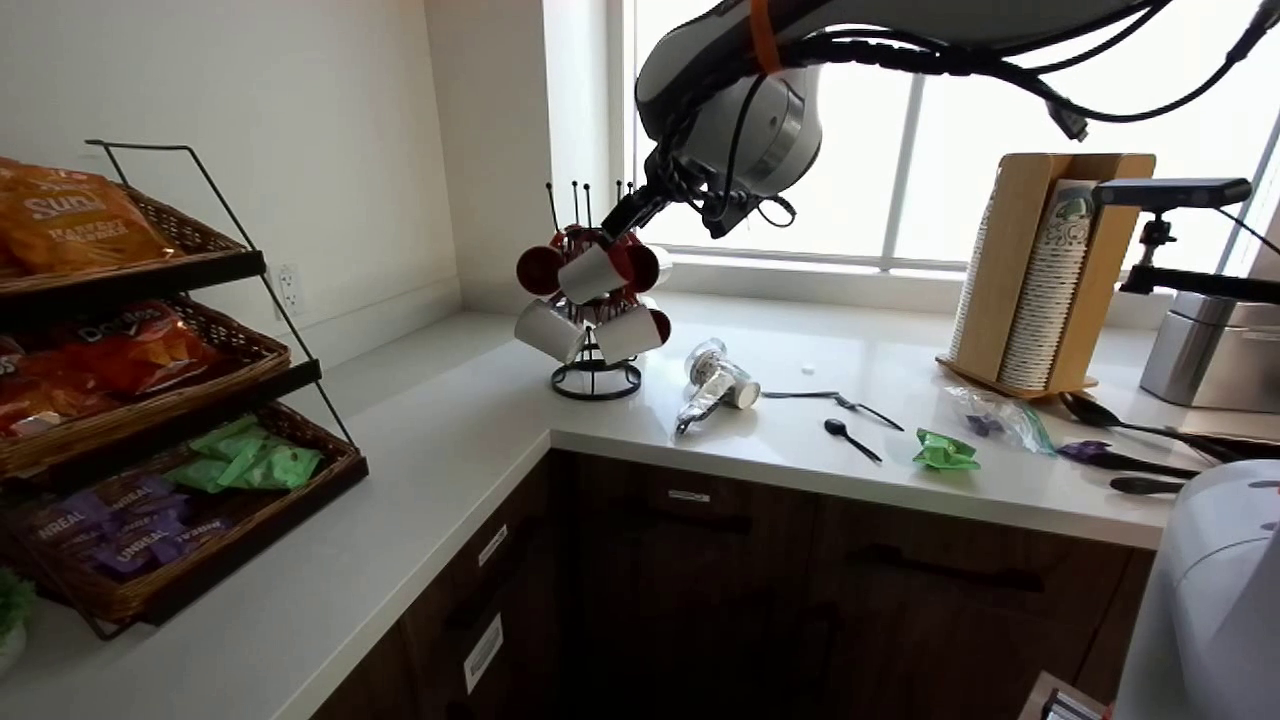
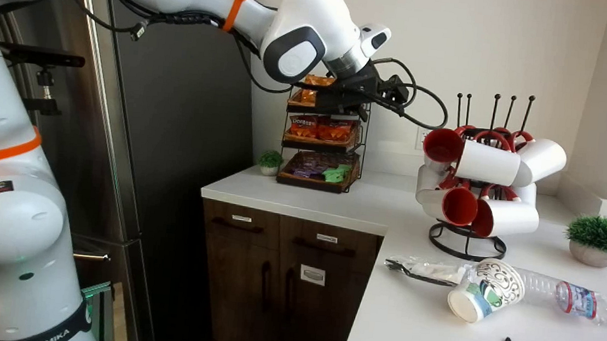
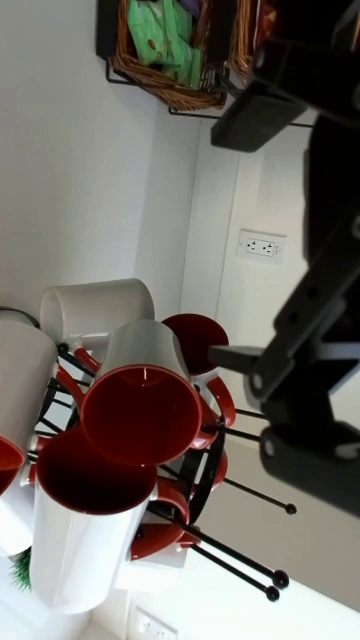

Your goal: Remove one mug from the rack and put it on the table

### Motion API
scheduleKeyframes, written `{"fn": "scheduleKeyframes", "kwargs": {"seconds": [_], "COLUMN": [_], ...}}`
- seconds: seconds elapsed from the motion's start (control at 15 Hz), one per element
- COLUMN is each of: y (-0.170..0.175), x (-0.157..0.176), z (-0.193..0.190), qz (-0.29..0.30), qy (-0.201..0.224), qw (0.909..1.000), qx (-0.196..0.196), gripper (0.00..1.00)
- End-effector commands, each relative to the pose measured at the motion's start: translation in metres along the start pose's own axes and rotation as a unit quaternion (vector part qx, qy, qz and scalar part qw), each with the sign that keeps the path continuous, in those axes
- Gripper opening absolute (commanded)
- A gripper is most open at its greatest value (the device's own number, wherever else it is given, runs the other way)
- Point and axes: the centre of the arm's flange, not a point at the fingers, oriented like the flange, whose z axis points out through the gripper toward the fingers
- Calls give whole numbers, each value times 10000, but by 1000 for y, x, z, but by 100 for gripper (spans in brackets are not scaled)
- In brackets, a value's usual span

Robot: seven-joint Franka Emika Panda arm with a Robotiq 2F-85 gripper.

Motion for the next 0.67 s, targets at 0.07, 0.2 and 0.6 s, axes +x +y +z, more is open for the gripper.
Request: {"fn": "scheduleKeyframes", "kwargs": {"seconds": [0.07, 0.2, 0.6], "y": [22, 32, 56], "x": [0, -2, -14], "z": [26, 32, 53], "qz": [53, 102, 204], "qy": [356, 446, 486], "qw": [9991, 9987, 9982], "qx": [223, 239, 286], "gripper": [100, 100, 100]}}
